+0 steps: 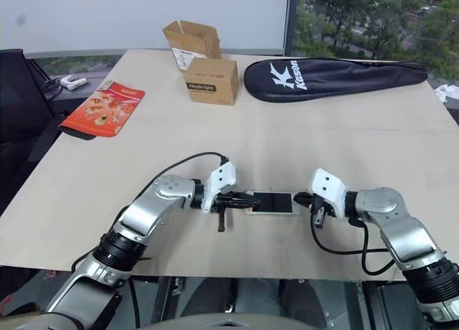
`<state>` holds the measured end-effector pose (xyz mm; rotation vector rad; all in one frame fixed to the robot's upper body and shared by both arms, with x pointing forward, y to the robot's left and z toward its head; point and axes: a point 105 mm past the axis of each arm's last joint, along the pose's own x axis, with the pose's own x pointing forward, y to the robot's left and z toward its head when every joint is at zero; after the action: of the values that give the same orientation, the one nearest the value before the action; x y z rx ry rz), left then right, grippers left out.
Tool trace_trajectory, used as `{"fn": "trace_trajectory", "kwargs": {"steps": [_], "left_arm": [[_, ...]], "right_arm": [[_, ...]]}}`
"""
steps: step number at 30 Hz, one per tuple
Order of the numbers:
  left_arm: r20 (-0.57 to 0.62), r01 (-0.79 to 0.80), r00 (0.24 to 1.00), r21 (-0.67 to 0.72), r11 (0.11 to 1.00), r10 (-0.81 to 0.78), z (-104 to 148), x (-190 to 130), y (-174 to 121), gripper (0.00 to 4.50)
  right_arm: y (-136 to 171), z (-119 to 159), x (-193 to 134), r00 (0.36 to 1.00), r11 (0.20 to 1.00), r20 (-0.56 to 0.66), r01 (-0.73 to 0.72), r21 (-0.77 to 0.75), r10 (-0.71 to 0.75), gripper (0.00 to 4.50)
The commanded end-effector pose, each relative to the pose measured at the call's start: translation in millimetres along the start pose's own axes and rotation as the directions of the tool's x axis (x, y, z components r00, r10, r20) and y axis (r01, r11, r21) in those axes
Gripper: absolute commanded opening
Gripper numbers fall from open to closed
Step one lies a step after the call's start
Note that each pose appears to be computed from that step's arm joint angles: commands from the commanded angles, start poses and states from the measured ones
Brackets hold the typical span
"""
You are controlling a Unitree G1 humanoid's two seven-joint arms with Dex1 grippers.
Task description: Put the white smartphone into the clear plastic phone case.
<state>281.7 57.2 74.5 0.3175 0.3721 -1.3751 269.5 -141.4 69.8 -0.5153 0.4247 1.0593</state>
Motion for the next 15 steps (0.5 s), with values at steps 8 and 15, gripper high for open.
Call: {"fn": "trace_trajectory", "kwargs": {"steps": [8,15], "left_arm": [[-0.023,0.004,1.000,-0.005,1.000,-0.004,-7.3,2.7,-2.1,0.00],[-0.026,0.006,1.000,-0.002,1.000,-0.006,-7.8,2.9,-2.3,0.00]], "right_arm": [[36.0,-20.6,3.0,0.985,0.986,0.064,-0.164,0.022,0.162,0.12],[36.7,-21.4,1.3,0.980,0.983,0.092,-0.180,0.016,0.178,0.12]]}}
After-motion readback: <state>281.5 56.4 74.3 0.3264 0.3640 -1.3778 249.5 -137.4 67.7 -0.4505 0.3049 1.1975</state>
